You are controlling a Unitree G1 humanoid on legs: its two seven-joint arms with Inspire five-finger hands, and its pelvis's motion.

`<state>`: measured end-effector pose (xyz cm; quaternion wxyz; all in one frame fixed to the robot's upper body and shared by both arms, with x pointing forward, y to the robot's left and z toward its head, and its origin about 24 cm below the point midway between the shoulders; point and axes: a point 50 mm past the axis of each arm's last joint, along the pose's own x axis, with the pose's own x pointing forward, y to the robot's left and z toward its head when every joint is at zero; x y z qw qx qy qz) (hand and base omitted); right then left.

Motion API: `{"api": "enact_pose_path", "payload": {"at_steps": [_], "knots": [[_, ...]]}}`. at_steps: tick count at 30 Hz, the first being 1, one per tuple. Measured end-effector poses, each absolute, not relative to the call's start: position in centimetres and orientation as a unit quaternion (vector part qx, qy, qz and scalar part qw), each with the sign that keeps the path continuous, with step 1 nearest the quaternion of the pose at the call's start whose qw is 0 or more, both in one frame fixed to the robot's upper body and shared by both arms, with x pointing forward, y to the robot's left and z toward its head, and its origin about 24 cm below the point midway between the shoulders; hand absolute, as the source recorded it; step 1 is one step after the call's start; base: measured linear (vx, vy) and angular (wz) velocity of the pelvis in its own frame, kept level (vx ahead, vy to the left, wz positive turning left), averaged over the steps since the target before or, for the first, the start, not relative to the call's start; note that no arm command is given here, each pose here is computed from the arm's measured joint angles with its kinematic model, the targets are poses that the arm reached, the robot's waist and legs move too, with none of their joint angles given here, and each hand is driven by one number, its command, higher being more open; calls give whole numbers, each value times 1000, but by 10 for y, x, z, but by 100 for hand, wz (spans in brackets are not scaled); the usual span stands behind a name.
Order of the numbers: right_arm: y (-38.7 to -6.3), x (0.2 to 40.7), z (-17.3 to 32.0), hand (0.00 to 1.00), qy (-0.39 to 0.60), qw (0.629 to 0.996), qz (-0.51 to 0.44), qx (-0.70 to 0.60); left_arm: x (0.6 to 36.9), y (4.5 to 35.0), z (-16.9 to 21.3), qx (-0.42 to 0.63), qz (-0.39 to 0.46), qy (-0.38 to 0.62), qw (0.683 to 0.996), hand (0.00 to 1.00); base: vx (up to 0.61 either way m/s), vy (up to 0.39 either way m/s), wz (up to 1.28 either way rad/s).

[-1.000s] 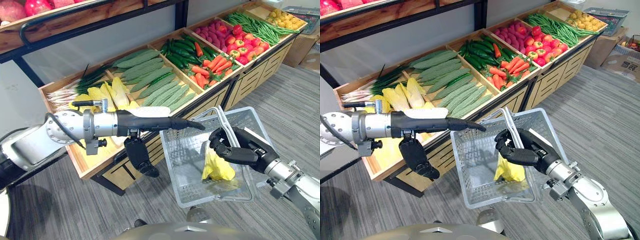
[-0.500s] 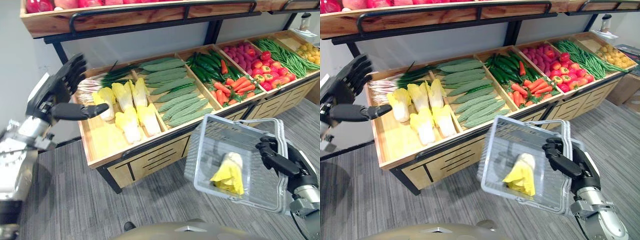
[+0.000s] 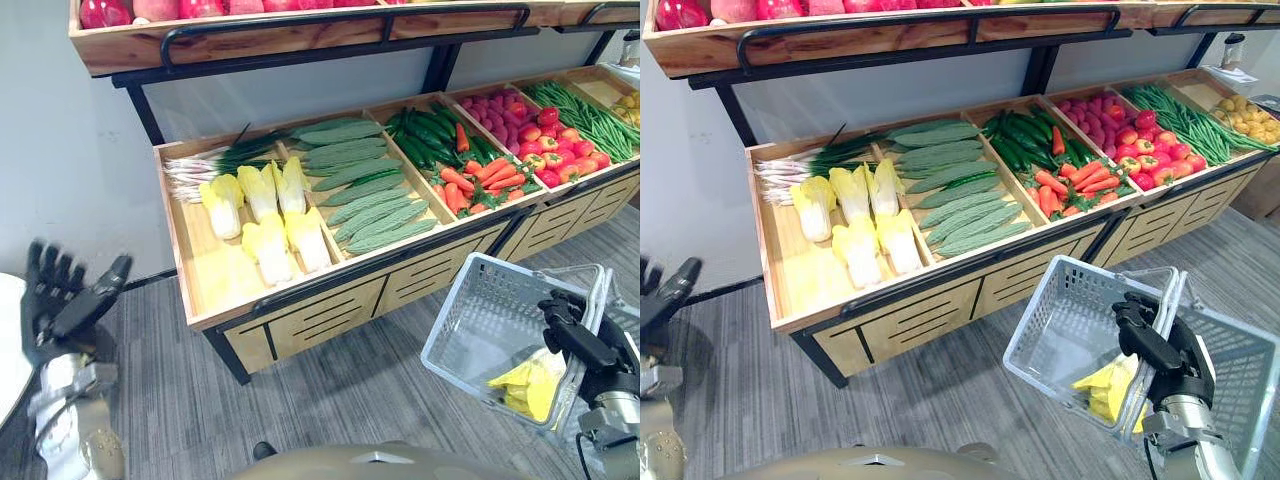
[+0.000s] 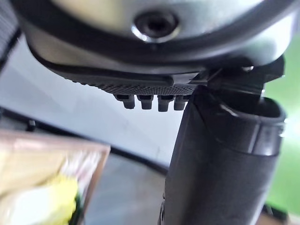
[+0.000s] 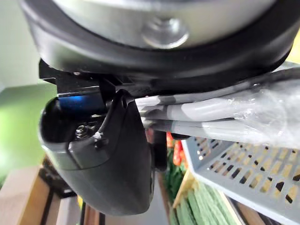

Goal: Pick vegetable in the basket

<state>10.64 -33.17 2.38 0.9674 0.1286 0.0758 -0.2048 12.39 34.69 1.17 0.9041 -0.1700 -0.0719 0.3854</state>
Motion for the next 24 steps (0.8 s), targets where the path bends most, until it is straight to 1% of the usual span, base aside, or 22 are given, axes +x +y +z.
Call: {"api": "enact_pose_path", "payload": {"at_steps": [1, 2, 3, 4, 6, 7, 8, 9, 11, 12, 14, 16, 17, 18, 19, 21, 23, 24], "knots": [[-330, 104, 20, 0, 77, 964, -215, 138, 115, 346, -1, -186, 424, -52, 885, 100, 8, 4, 23], [-327, 100, 13, 0, 84, 956, -236, 153, 100, 341, -23, -208, 484, -14, 850, 100, 5, 5, 28], [-327, 99, 10, 0, 87, 953, -244, 157, 95, 339, -31, -217, 505, 2, 835, 100, 0, 8, 36], [-324, 97, 6, 0, 91, 948, -255, 167, 81, 334, -47, -230, 542, 34, 808, 100, -5, 15, 30], [-321, 96, 2, 0, 91, 943, -265, 178, 56, 326, -72, -241, 591, 91, 765, 100, -5, 24, 26], [-319, 96, 0, 0, 87, 939, -272, 194, 40, 321, -87, -248, 622, 127, 732, 100, 3, 29, 17], [-318, 95, -1, 0, 86, 936, -275, 201, 32, 318, -94, -251, 636, 143, 715, 100, 3, 36, 15], [-316, 95, -3, 0, 85, 933, -281, 210, 14, 311, -105, -255, 661, 174, 684, 100, 4, 34, 14], [-312, 92, -6, 0, 79, 926, -295, 221, -10, 295, -120, -260, 682, 226, 645, 100, 20, 28, 17], [-309, 93, -9, 0, 73, 922, -297, 235, -21, 286, -127, -261, 683, 255, 632, 100, 31, 22, 11], [-304, 96, -13, 0, 66, 920, -297, 249, -32, 274, -135, -261, 677, 296, 621, 100, 18, 9, 3], [-300, 99, -15, 0, 67, 918, -296, 255, -38, 262, -141, -249, 655, 339, 628, 100, 15, 8, 1], [-299, 99, -16, 0, 67, 916, -300, 257, -35, 254, -144, -243, 633, 359, 641, 100, 0, 0, 0], [-298, 100, -16, 0, 68, 915, -301, 259, -33, 251, -145, -243, 623, 366, 647, 100, 0, 0, 0], [-294, 102, -19, 0, 70, 914, -299, 266, -26, 241, -149, -240, 584, 388, 671, 100, 33, 17, -2], [-290, 101, -22, 0, 71, 909, -305, 274, -17, 235, -151, -240, 553, 399, 691, 100, 39, 15, -7], [-289, 101, -22, 0, 72, 908, -308, 276, -8, 229, -153, -227, 511, 415, 718, 100, 34, 9, -10], [-289, 101, -22, 0, 72, 908, -308, 276, -5, 228, -153, -222, 501, 419, 724, 100, 29, 9, -11]]}}
